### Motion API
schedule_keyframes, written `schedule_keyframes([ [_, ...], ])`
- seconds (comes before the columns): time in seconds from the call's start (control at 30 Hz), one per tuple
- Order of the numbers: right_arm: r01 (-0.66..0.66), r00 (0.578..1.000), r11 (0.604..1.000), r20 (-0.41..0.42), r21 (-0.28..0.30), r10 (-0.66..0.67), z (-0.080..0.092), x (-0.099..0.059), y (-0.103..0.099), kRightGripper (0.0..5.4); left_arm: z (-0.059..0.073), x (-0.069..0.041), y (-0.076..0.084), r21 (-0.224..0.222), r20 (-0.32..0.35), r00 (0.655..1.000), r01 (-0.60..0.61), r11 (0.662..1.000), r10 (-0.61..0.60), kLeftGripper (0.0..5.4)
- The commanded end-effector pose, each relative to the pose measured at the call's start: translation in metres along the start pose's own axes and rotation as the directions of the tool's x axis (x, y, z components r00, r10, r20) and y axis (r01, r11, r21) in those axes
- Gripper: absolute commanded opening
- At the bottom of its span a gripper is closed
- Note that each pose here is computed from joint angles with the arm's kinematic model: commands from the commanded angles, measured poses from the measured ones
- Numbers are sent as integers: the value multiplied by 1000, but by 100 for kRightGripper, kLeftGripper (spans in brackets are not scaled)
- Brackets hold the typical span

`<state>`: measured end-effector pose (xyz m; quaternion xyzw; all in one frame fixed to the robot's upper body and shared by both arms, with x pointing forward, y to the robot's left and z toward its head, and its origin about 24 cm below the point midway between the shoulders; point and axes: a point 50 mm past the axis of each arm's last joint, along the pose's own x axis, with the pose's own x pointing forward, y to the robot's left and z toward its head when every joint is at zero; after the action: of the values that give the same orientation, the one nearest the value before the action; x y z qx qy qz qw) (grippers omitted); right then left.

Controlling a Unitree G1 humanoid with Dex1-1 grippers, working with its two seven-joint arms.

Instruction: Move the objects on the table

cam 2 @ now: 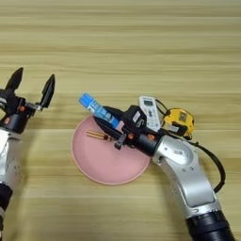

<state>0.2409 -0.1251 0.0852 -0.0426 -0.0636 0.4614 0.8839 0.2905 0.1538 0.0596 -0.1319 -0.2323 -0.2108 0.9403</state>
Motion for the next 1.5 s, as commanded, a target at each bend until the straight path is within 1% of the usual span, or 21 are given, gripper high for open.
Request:
schedule_keyframes([
  [0.03, 9, 999, 1000, 38, -19, -8, 6, 3, -4, 140, 6, -2, -5, -162, 26, 998, 68, 984, -65, 540],
  [0.13, 14, 999, 1000, 40, -22, -13, 6, 4, -4, 140, 11, -3, -9, -244, 43, 993, 116, 963, -109, 540],
  [0.23, 19, 999, 1000, 46, -24, -18, 6, 4, -5, 140, 14, -5, -13, -311, 49, 987, 159, 937, -151, 540],
  [0.33, 24, 998, 999, 52, -29, -23, 6, 4, -5, 140, 16, -7, -17, -344, 46, 981, 192, 919, -188, 540],
  [0.57, 21, 997, 999, 77, -39, -18, 9, 6, -3, 140, 16, -12, -29, -384, 31, 957, 279, 880, -290, 540],
  [0.83, -4, 994, 999, 108, -53, 9, 15, 10, 4, 140, 12, -15, -37, -383, -4, 936, 323, 865, -351, 540],
  [1.07, -41, 991, 997, 124, -59, 48, 19, 11, 11, 140, 11, -16, -43, -384, -13, 919, 358, 851, -393, 540],
  [1.2, -53, 991, 997, 123, -64, 60, 19, 11, 14, 140, 11, -17, -46, -393, -11, 911, 376, 839, -413, 540],
  [1.3, -61, 990, 996, 123, -66, 68, 18, 13, 15, 140, 11, -18, -49, -415, -1, 901, 393, 820, -433, 540],
  [1.37, -78, 988, 995, 128, -68, 87, 18, 14, 18, 140, 12, -18, -51, -440, 8, 895, 404, 802, -446, 540],
  [1.4, -86, 987, 994, 131, -69, 94, 19, 14, 20, 140, 13, -19, -52, -455, 14, 891, 410, 790, -454, 522],
  [1.43, -95, 986, 993, 134, -69, 103, 19, 14, 21, 140, 14, -19, -52, -465, 20, 887, 416, 781, -461, 517],
  [1.5, -108, 983, 992, 140, -67, 117, 19, 14, 23, 140, 15, -20, -53, -477, 28, 882, 425, 770, -470, 496],
])
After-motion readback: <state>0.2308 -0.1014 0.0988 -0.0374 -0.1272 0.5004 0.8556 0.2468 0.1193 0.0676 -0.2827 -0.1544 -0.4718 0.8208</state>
